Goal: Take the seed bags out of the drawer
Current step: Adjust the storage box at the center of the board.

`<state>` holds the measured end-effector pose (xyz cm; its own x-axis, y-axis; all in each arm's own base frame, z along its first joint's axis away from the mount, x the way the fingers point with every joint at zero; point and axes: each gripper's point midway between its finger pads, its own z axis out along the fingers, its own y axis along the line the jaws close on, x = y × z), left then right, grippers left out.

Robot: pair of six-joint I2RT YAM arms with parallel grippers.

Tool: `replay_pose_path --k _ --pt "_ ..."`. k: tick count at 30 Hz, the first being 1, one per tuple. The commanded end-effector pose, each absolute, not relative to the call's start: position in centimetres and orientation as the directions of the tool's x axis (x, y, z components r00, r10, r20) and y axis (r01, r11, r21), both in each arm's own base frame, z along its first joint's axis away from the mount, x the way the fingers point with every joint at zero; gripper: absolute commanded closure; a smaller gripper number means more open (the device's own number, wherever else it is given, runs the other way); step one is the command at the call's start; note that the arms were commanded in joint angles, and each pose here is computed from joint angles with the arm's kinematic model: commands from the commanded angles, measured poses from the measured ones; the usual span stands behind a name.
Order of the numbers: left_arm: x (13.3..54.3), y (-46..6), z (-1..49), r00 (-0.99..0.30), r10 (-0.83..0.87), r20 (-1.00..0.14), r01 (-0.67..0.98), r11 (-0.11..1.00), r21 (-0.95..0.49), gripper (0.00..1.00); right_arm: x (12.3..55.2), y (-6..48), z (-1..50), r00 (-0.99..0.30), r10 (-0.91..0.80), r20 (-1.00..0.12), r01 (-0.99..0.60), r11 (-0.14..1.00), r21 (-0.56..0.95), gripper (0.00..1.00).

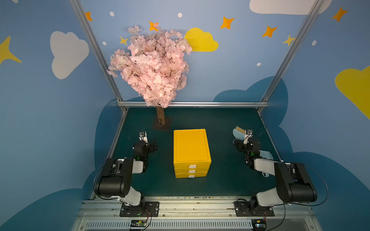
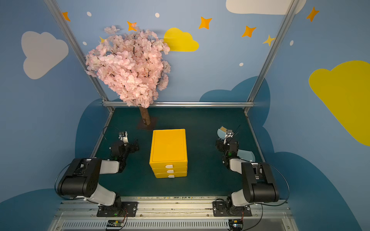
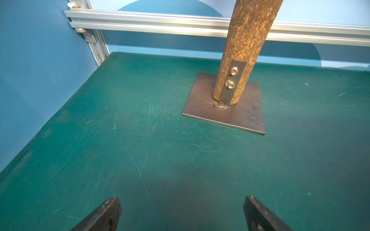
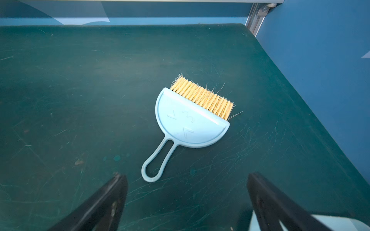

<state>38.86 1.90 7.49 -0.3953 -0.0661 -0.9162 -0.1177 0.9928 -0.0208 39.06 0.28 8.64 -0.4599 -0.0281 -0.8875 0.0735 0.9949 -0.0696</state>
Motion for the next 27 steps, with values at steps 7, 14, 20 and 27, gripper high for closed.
replay_pose_path --k 7,14,20,27 --pt "39.11 1.83 8.34 -0.377 -0.056 -0.924 -0.11 0.994 -0.016 0.0 39.14 0.94 8.63 -0.465 -0.036 -0.884 0.002 0.999 -0.042 0.01" --pt "39.12 1.79 8.38 -0.375 -0.057 -0.925 -0.111 0.994 -0.016 0.0 39.23 1.16 8.67 -0.466 -0.04 -0.884 -0.016 0.999 -0.037 0.01" --pt "39.08 1.81 8.35 -0.376 -0.055 -0.925 -0.114 0.993 -0.013 0.0 39.2 1.09 8.64 -0.466 -0.039 -0.884 -0.014 0.999 -0.037 0.01" --pt "39.14 1.88 8.32 -0.378 -0.058 -0.924 -0.118 0.993 -0.014 0.0 39.21 1.13 8.62 -0.467 -0.037 -0.883 -0.015 0.999 -0.035 0.01"
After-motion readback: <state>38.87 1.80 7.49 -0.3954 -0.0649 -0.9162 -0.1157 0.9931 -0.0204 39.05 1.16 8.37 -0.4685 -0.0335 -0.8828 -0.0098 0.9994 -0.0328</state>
